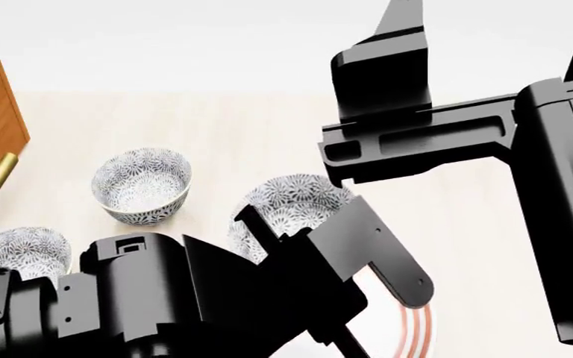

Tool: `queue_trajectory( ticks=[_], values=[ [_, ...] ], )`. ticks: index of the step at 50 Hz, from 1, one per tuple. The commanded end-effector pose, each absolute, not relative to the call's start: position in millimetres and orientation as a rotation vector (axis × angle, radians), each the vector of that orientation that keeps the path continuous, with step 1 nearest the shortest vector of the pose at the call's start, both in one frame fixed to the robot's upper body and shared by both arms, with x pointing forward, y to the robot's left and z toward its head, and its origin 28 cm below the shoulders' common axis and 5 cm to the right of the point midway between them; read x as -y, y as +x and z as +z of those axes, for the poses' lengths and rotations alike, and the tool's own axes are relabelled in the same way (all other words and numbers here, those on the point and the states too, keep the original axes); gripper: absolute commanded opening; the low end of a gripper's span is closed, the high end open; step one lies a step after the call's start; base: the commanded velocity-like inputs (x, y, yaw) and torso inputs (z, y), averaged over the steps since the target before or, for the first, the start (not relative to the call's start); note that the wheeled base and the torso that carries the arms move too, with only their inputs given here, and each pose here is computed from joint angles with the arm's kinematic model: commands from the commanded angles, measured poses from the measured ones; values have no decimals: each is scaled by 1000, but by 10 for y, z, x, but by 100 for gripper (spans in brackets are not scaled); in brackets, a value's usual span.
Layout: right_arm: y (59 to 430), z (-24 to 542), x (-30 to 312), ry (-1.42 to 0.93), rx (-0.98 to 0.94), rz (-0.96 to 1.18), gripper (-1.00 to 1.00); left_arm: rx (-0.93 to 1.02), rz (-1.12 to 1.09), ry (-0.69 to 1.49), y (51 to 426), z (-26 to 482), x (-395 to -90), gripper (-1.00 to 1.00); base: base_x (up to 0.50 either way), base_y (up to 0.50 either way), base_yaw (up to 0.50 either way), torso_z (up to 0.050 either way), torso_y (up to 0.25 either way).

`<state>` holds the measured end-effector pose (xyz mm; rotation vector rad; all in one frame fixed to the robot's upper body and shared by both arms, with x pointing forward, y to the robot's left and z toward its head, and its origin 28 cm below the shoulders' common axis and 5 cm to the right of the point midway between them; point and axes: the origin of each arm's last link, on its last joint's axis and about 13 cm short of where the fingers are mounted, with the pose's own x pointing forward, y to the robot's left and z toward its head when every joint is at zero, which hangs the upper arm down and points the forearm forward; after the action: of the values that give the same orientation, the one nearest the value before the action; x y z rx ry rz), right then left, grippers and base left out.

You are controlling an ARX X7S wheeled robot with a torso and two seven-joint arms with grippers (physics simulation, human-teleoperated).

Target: Put the bowl at the front on the plate.

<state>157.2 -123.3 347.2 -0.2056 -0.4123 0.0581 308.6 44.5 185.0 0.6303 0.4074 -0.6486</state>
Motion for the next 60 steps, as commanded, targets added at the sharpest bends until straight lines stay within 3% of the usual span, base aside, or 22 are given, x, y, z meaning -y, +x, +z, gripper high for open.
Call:
queue_trajectory(
  ticks=[1, 60],
  values=[
    [1544, 3462, 1249, -203, 415, 51, 100, -425, -670, 642, 3082, 1919, -449, -100, 0, 0, 0, 0, 10],
    [1601, 3401, 1258, -208, 390, 49, 100, -503, -692, 554, 3044, 1521, -458, -100, 0, 0, 0, 0, 0]
  ],
)
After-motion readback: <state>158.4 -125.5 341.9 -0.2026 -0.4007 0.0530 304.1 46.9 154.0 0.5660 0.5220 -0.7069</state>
